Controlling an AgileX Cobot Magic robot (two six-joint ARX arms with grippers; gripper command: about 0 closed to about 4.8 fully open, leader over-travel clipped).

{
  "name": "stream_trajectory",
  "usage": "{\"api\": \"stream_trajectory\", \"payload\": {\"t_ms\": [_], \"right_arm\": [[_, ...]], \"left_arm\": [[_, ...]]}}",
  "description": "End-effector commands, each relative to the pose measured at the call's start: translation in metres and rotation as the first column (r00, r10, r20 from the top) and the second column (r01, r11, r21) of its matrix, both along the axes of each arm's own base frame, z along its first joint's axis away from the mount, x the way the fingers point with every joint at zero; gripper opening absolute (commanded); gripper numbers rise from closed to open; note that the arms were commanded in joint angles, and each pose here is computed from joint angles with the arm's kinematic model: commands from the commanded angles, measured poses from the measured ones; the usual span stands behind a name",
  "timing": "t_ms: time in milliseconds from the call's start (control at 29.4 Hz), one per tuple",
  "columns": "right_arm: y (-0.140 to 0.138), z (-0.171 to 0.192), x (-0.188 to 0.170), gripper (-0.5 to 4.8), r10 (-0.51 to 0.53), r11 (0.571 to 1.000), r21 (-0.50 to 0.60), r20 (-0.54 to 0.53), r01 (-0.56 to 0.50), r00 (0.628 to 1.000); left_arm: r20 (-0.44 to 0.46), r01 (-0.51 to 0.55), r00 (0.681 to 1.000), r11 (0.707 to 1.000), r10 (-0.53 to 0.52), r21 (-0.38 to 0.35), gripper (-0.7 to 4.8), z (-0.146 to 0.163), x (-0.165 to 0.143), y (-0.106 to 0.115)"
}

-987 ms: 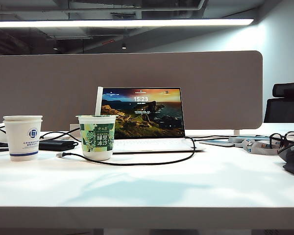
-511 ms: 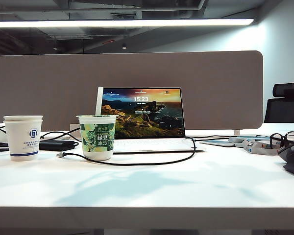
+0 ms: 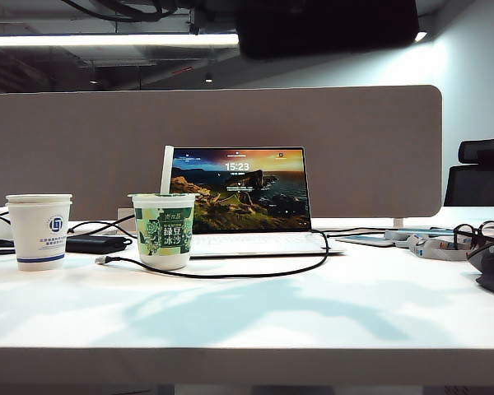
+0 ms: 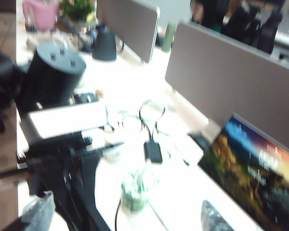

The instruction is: Pick up the black phone, pick up the charger plug, insert the charger plug into the phone's charging port, and finally place the connected phone back on the desk.

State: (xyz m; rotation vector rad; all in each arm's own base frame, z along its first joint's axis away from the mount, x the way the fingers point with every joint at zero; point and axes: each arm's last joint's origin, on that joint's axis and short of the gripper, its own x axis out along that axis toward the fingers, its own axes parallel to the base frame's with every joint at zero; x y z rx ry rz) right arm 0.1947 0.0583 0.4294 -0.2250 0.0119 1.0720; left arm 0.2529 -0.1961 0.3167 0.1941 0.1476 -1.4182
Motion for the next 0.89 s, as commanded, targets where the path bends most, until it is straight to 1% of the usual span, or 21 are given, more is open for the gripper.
{"api": "stream_trajectory", "payload": {"t_ms": [34,136,238,272,340,443,613,783,885], "right_arm": [[0.004,-0.01,0.002,3.88,0.013,0.998,-0.06,-0.036,-0.016,0.999],[0.011,-0.019,0.005,3.88,0.025,0.993,-0.111,-0.07,-0.033,0.997],[0.017,-0.027,0.008,3.88,0.043,0.985,-0.163,-0.087,-0.057,0.995],[0.021,-0.03,0.01,3.88,0.048,0.981,-0.182,-0.094,-0.064,0.994],[0.026,-0.035,0.012,3.88,0.058,0.974,-0.211,-0.102,-0.078,0.993],[0.033,-0.044,0.017,3.88,0.074,0.961,-0.258,-0.118,-0.103,0.99],[0.049,-0.061,0.021,3.88,0.143,0.922,-0.336,-0.173,-0.194,0.975],[0.06,-0.078,0.024,3.88,0.143,0.871,-0.433,-0.224,-0.23,0.964],[0.064,-0.084,0.028,3.88,0.138,0.855,-0.463,-0.23,-0.233,0.963]], "left_arm": [[0.063,-0.002,0.998,1.0,0.002,-0.004,-0.07,0.006,-0.001,0.0],[0.083,-0.014,0.996,1.0,0.012,0.024,-0.07,0.003,-0.002,-0.001],[0.121,-0.033,0.992,0.995,0.022,0.094,-0.07,-0.003,-0.005,-0.003],[0.134,-0.045,0.991,0.991,0.027,0.128,-0.07,-0.005,-0.007,-0.003],[0.143,-0.039,0.99,0.983,0.013,0.178,-0.07,-0.01,-0.01,-0.005],[0.146,-0.018,0.989,0.975,-0.015,0.221,-0.07,-0.014,-0.014,-0.006],[0.136,-0.025,0.991,0.968,-0.01,0.249,-0.07,-0.017,-0.014,-0.005],[0.154,-0.042,0.988,0.963,0.001,0.265,-0.07,-0.017,-0.015,-0.004],[0.162,-0.035,0.987,0.962,-0.01,0.271,-0.07,-0.016,-0.016,-0.003]]}}
